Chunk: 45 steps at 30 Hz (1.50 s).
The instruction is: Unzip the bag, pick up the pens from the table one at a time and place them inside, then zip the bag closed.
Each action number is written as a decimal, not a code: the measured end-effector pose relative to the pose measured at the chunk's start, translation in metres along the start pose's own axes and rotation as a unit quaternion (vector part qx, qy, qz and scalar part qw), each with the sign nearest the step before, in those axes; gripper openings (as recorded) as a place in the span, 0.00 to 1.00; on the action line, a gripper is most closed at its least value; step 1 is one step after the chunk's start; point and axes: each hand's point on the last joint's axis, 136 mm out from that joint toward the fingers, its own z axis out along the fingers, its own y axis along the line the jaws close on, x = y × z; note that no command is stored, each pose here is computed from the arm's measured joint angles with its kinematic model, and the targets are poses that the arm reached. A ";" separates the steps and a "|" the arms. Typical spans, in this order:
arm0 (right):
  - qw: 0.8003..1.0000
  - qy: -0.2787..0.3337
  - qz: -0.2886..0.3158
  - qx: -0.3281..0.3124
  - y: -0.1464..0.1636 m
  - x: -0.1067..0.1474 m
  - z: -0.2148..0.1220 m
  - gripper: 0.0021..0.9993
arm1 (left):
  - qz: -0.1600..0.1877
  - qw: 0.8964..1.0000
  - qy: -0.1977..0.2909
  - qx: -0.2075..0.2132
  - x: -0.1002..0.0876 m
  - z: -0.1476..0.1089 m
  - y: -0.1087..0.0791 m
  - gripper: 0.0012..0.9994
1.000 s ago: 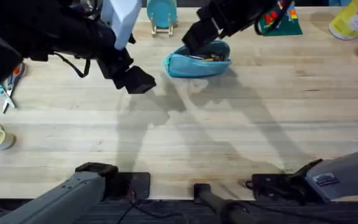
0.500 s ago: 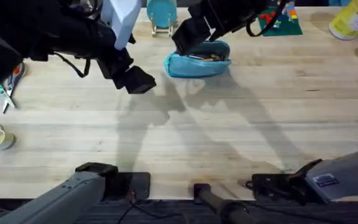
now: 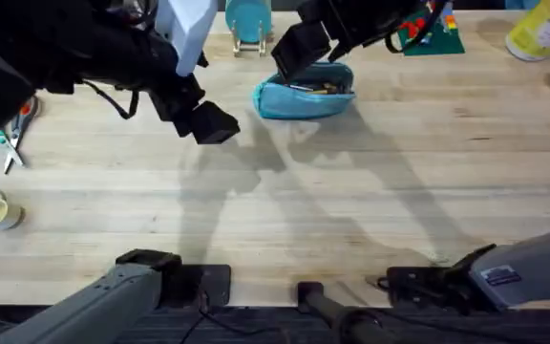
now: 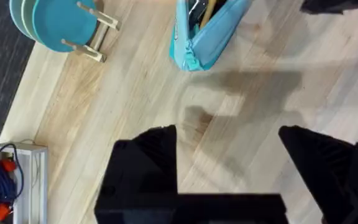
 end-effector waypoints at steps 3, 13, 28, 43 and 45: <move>1.000 -0.001 0.000 0.000 -0.001 -0.001 0.000 1.00 | 0.000 1.000 0.000 0.000 0.000 0.000 0.000 0.99; 1.000 -0.007 -0.001 0.000 -0.001 -0.004 0.000 1.00 | 0.001 1.000 -0.002 -0.001 -0.001 0.000 0.001 0.99; 1.000 -0.008 -0.001 0.000 -0.001 -0.004 0.000 1.00 | -0.006 0.996 -0.062 0.058 0.022 -0.004 0.007 0.99; 0.993 -0.010 0.115 -0.004 0.006 -0.005 0.001 1.00 | 0.020 0.983 -0.121 0.136 0.066 0.044 0.027 0.99; 0.989 -0.010 0.145 -0.004 0.012 -0.006 0.003 1.00 | 0.025 0.982 -0.125 0.140 0.070 0.051 0.029 0.99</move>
